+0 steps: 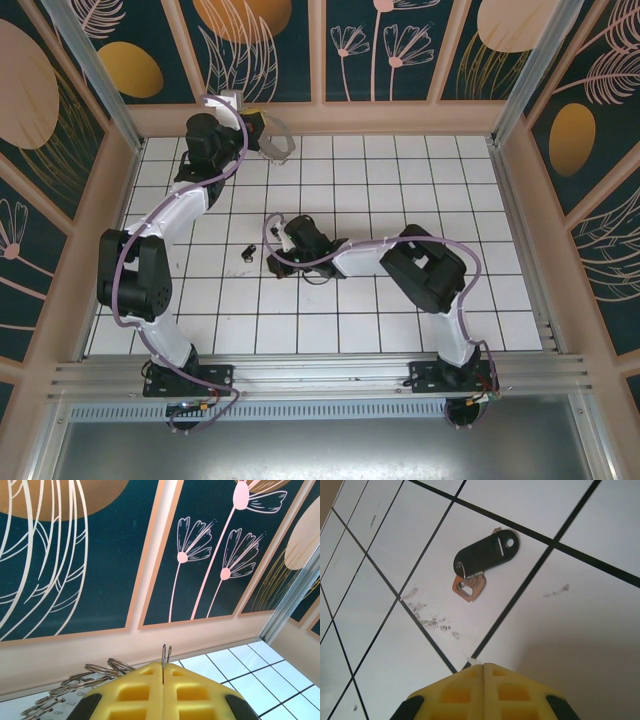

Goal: Put the keys on the keyring

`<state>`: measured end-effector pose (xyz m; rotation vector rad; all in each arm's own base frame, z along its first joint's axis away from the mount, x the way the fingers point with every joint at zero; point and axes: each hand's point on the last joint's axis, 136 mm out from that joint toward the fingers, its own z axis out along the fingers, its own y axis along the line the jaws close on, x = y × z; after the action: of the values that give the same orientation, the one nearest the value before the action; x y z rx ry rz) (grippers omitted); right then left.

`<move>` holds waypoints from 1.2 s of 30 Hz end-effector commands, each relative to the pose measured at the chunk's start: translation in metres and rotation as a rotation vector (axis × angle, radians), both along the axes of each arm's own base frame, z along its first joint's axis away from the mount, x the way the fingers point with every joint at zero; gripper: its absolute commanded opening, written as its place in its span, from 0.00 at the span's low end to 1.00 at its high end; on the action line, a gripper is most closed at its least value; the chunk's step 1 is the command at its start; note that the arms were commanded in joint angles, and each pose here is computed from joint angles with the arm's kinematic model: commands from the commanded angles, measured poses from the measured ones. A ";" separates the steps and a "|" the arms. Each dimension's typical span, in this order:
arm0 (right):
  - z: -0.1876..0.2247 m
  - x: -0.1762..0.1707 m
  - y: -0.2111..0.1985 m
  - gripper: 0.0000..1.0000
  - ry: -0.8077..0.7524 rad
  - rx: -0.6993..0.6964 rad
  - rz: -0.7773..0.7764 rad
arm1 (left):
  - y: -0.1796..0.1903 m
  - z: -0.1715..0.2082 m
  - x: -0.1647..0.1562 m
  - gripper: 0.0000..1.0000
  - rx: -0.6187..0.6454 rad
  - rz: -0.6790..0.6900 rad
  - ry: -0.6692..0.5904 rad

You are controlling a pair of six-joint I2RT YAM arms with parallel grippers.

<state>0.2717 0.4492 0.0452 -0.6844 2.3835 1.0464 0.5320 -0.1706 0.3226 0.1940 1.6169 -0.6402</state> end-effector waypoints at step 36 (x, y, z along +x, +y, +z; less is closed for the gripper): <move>-0.026 0.026 0.071 0.33 -0.125 -0.140 0.081 | -0.001 0.032 0.009 0.00 -0.048 -0.018 -0.078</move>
<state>0.3012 0.5200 0.0353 -0.8448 2.3220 0.9272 0.5382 -0.1743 0.3282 0.1952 1.6051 -0.6632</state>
